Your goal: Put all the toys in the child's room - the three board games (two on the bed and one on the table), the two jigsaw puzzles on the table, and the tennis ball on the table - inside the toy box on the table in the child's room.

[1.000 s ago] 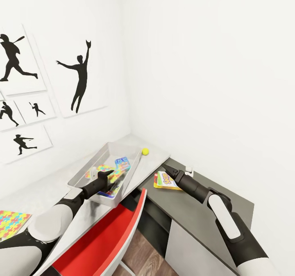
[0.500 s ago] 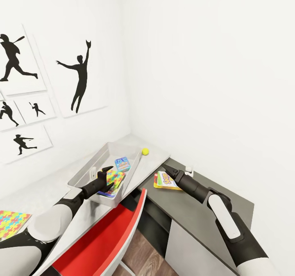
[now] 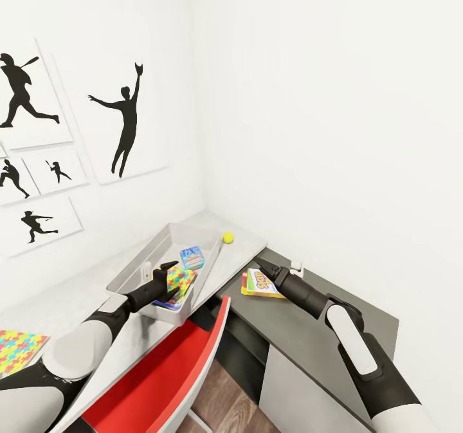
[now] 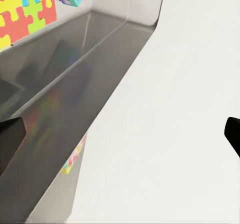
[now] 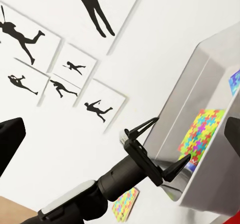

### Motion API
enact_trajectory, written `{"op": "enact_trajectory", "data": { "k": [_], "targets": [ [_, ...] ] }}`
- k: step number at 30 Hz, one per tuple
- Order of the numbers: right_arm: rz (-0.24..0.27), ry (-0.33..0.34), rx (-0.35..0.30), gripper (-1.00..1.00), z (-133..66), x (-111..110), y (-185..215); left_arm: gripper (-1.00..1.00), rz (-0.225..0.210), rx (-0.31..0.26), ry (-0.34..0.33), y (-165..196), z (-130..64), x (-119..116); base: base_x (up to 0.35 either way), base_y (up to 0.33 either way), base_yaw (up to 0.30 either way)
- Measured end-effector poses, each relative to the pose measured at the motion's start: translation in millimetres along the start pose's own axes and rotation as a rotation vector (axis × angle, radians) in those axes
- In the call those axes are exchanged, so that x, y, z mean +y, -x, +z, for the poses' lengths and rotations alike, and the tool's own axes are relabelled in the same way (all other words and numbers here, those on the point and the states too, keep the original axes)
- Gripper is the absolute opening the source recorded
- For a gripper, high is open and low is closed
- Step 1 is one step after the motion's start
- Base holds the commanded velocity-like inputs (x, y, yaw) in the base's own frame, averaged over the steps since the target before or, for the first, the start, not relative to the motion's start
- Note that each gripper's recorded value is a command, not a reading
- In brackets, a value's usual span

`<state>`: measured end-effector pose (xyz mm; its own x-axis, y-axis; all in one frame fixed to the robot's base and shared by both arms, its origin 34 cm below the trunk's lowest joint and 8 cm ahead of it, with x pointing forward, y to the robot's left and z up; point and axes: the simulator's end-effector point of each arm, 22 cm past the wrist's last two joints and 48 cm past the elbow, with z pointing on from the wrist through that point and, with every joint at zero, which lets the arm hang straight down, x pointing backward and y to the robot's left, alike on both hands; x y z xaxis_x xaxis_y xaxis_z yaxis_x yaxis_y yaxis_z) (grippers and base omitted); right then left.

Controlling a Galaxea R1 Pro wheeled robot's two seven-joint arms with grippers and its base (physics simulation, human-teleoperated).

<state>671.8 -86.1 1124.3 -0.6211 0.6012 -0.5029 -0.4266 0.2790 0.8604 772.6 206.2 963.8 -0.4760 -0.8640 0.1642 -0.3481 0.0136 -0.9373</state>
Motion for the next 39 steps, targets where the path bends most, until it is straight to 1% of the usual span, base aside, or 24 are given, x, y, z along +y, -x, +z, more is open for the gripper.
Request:
{"op": "enact_trajectory", "data": {
  "k": [5, 9, 12, 13, 17, 20, 21, 24, 25, 28, 32, 33, 34, 35, 37, 38, 39],
  "targets": [
    [0.000, -0.001, 0.000, 1.00, 0.0, -0.2, 0.0, 1.00, -0.013, 0.050, 0.006, -5.8, -3.9, -0.1, 0.000, 0.000, 0.000],
    [0.000, -0.001, 0.000, 1.00, 0.1, -0.3, 0.0, 1.00, -0.005, 0.076, 0.018, -5.0, -8.7, 0.9, 0.000, 0.000, 0.000],
    [0.001, -0.001, 0.000, 1.00, 0.0, -0.6, -0.2, 1.00, 0.029, 0.101, 0.042, -2.9, -14.0, 2.1, 0.000, 0.000, 0.000],
    [0.001, -0.001, 0.000, 1.00, 0.0, -0.6, -0.2, 1.00, 0.051, 0.117, 0.056, -3.1, -16.1, 2.3, 0.000, 0.000, 0.000],
    [0.001, -0.001, 0.001, 1.00, -0.1, -0.5, -0.5, 1.00, 0.115, 0.175, 0.089, -5.7, -22.9, -3.2, 0.000, 0.000, 0.000],
    [0.001, -0.001, 0.000, 1.00, -0.1, -0.5, -0.4, 1.00, 0.147, 0.184, 0.094, -2.1, -26.7, -10.8, 0.000, 0.000, 0.000],
    [0.001, -0.001, 0.000, 1.00, -0.1, -0.5, -0.3, 1.00, 0.165, 0.181, 0.090, 2.1, -29.4, -17.4, 0.000, 0.000, 0.000],
    [0.001, -0.001, 0.000, 1.00, -0.1, -0.5, -0.3, 1.00, 0.189, 0.176, 0.086, 7.8, -33.3, -26.2, 0.000, 0.000, 0.000],
    [0.001, -0.001, 0.000, 1.00, 0.0, -0.4, -0.1, 1.00, 0.199, 0.172, 0.081, 11.0, -35.4, -31.1, 0.000, 0.000, 0.000],
    [0.001, -0.001, 0.000, 1.00, 0.0, -0.5, -0.2, 1.00, 0.209, 0.167, 0.071, 14.0, -37.6, -36.6, 0.000, 0.000, 0.000],
    [0.001, -0.002, 0.001, 1.00, 0.0, -0.6, -0.3, 1.00, 0.216, 0.172, 0.009, 13.0, -39.2, -53.1, 0.000, 0.000, 0.000],
    [0.001, -0.002, 0.001, 1.00, 0.0, -0.7, -0.4, 1.00, 0.222, 0.179, -0.017, 10.7, -39.2, -59.6, 0.000, 0.000, 0.000],
    [0.001, -0.002, 0.001, 1.00, 0.0, -0.7, -0.3, 1.00, 0.229, 0.185, -0.029, 8.8, -38.9, -62.8, 0.000, 0.000, 0.000],
    [0.001, -0.002, 0.001, 1.00, -0.1, -0.8, -0.5, 1.00, 0.245, 0.201, -0.050, 4.1, -38.3, -68.9, 0.000, 0.000, 0.000],
    [0.000, -0.002, 0.001, 1.00, 0.0, -0.8, -0.4, 1.00, 0.267, 0.218, -0.067, -0.6, -38.2, -74.3, 0.000, 0.000, 0.000],
    [0.001, -0.003, 0.001, 1.00, -0.1, -1.0, -0.5, 1.00, 0.288, 0.233, -0.084, -3.6, -39.3, -79.6, 0.000, 0.000, 0.000],
    [0.001, -0.003, 0.001, 1.00, -0.1, -1.0, -0.4, 1.00, 0.300, 0.241, -0.091, -4.7, -40.2, -82.1, 0.000, 0.000, 0.000]
  ]
}}
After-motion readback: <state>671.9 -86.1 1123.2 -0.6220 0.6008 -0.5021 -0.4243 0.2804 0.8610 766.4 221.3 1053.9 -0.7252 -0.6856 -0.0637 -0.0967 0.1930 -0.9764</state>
